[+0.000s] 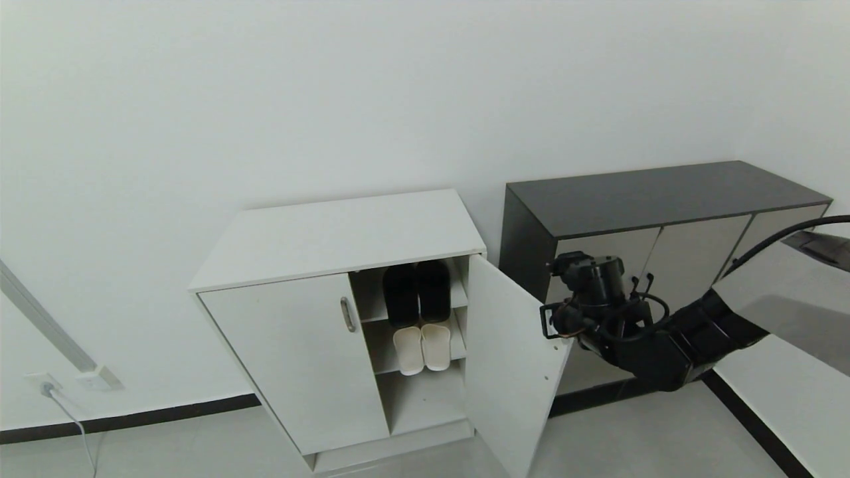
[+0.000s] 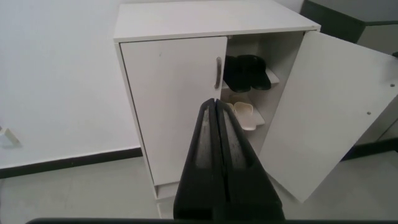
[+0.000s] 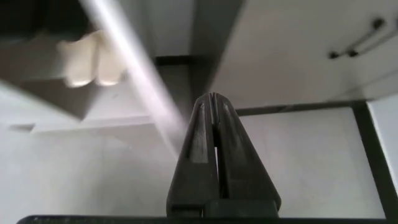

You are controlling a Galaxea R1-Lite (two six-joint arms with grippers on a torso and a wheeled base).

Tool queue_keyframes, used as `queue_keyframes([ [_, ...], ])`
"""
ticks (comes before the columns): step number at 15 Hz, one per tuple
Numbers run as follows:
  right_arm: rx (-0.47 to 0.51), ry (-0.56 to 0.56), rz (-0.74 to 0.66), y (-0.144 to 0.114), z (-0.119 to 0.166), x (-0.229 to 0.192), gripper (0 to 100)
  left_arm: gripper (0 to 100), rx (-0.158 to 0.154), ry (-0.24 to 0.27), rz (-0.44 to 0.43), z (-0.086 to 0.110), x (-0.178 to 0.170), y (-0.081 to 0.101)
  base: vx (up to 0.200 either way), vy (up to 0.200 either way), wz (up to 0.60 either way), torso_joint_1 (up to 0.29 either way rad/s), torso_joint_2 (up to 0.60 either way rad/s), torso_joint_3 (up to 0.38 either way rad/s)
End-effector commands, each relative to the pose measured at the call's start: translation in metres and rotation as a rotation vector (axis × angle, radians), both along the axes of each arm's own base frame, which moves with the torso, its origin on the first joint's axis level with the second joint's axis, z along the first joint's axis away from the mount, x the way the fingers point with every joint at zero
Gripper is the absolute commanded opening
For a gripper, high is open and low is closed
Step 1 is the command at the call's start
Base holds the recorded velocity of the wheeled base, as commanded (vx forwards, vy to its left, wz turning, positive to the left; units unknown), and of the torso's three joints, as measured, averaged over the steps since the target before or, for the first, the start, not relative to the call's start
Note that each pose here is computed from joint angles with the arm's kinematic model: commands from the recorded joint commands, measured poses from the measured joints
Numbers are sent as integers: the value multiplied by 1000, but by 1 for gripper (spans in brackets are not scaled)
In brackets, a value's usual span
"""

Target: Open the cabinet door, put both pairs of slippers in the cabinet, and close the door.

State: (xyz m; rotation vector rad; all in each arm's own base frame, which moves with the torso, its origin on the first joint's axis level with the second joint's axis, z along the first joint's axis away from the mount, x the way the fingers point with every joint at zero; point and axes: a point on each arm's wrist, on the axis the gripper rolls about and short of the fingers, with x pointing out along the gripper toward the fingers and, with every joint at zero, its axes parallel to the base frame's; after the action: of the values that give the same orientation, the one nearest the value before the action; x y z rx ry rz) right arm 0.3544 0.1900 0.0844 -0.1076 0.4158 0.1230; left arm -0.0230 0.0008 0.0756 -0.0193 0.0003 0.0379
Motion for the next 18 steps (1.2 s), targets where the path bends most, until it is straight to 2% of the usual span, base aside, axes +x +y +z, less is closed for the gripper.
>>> queue_keyframes([
  [1, 2, -8, 63, 13, 9, -25, 0, 0, -1, 1, 2, 0, 0, 0, 0, 0, 0, 0, 0, 0],
  [5, 20, -32, 118, 21, 14, -43, 0, 0, -1, 1, 2, 0, 0, 0, 0, 0, 0, 0, 0, 0],
  [12, 40, -48, 180, 15, 23, -54, 0, 0, -1, 1, 2, 0, 0, 0, 0, 0, 0, 0, 0, 0],
  [18, 61, -50, 244, 16, 17, -64, 0, 0, -1, 1, 2, 0, 0, 0, 0, 0, 600, 0, 3, 2],
])
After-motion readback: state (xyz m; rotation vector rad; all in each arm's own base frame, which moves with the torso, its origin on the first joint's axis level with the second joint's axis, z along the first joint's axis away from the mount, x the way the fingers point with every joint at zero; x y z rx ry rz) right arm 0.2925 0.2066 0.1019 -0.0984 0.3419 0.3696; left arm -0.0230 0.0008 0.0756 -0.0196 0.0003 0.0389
